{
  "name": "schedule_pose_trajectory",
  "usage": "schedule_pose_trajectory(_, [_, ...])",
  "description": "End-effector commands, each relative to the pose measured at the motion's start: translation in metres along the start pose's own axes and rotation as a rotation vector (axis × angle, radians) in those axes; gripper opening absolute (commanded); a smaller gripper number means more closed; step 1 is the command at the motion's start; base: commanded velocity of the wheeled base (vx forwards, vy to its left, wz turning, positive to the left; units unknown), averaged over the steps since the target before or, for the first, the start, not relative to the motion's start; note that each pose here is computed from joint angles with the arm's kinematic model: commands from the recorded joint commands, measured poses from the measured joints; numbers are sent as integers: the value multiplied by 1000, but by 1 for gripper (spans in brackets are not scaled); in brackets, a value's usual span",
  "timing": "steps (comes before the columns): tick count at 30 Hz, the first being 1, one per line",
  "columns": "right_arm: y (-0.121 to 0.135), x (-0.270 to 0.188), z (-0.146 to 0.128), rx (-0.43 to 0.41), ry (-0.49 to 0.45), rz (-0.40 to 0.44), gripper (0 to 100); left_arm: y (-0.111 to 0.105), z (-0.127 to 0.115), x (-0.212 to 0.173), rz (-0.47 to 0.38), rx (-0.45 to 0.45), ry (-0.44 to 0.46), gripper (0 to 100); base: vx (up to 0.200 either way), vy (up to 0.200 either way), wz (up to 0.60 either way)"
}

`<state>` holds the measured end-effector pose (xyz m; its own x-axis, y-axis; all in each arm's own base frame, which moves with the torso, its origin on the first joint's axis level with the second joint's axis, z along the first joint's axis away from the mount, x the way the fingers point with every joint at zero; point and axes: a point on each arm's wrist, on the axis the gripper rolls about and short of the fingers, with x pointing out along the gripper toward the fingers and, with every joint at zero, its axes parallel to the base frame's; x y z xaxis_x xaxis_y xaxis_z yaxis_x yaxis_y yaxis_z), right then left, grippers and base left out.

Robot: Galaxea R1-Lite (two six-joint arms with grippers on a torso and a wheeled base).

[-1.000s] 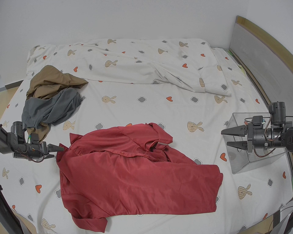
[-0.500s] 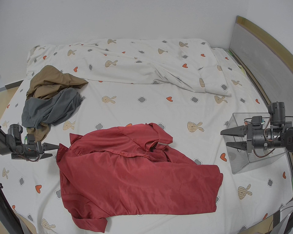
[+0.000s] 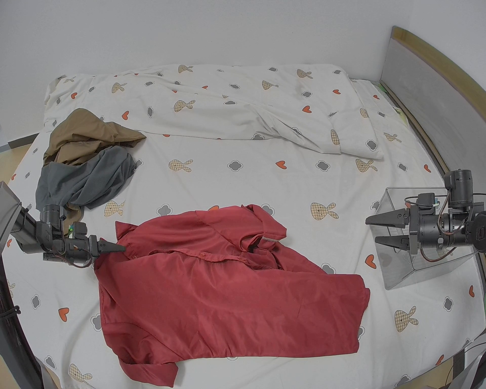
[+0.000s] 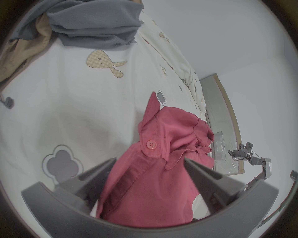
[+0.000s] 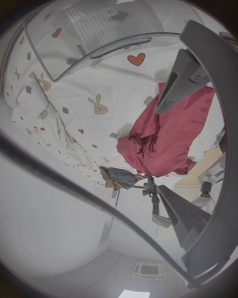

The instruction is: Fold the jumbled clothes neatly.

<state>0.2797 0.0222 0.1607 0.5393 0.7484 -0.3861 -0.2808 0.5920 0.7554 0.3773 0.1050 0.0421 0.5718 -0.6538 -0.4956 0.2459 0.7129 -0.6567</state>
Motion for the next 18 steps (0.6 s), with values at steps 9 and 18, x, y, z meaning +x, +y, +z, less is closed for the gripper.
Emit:
schedule_pose_trajectory(9, [0, 1, 0, 0, 2, 1, 100, -49, -3, -14, -28, 63, 4, 0, 0, 0, 0])
schedule_pose_trajectory(18, [0, 0, -2, 0, 4, 3, 100, -174, -37, -6, 82, 289, 93, 0, 0, 0, 0])
